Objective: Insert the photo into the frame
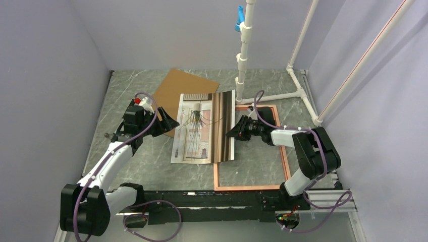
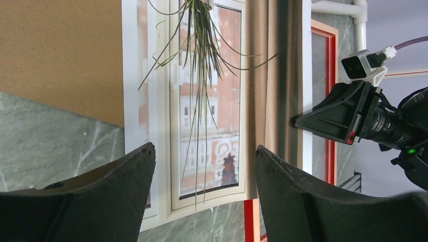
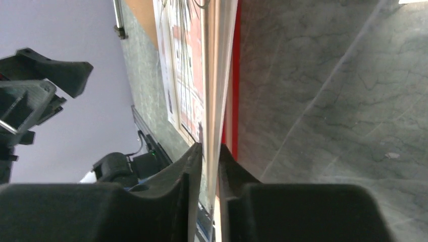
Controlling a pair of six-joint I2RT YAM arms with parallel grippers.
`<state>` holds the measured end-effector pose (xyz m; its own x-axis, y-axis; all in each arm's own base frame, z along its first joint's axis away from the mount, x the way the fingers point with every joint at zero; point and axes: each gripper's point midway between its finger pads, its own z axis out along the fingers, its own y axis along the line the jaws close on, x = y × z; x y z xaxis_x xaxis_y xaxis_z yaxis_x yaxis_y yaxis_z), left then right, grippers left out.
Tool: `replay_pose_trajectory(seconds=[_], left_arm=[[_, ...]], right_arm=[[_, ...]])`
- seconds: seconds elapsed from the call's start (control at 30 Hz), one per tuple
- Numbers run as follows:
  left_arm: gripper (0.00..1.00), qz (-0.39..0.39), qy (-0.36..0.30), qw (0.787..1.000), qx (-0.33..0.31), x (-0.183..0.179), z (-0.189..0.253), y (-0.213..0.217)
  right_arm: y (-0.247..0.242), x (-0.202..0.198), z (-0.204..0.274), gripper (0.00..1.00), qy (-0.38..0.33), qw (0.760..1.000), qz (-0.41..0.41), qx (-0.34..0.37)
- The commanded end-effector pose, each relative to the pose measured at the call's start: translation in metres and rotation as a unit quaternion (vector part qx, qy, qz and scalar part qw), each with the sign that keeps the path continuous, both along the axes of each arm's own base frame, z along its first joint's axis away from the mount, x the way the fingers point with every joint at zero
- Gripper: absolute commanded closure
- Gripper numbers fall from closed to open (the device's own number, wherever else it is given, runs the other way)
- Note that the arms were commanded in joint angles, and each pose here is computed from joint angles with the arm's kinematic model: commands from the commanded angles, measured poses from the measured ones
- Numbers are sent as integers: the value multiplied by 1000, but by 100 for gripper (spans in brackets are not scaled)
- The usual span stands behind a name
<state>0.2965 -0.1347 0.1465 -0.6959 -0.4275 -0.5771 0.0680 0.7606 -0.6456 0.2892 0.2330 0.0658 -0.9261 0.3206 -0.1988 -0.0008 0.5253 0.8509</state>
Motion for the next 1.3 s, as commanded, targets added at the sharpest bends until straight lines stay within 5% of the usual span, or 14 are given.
replay_pose_trajectory(seconds=[0.0, 0.1, 0.6, 1.03, 1.27], left_arm=[[24, -4, -29, 1000, 7, 8, 17, 0], [24, -5, -30, 1000, 4, 8, 19, -1], [24, -9, -29, 1000, -4, 5, 23, -4], [25, -12, -22, 1000, -6, 5, 19, -7], [25, -14, -19, 1000, -4, 4, 17, -8]], right_arm=[[6, 11, 29, 87, -44, 999, 15, 18], [6, 10, 39, 100, -54, 998, 21, 10], [-32, -24, 130, 100, -102, 986, 29, -129], [-108, -67, 253, 100, -169, 944, -50, -278], [-127, -71, 274, 100, -174, 927, -46, -329]])
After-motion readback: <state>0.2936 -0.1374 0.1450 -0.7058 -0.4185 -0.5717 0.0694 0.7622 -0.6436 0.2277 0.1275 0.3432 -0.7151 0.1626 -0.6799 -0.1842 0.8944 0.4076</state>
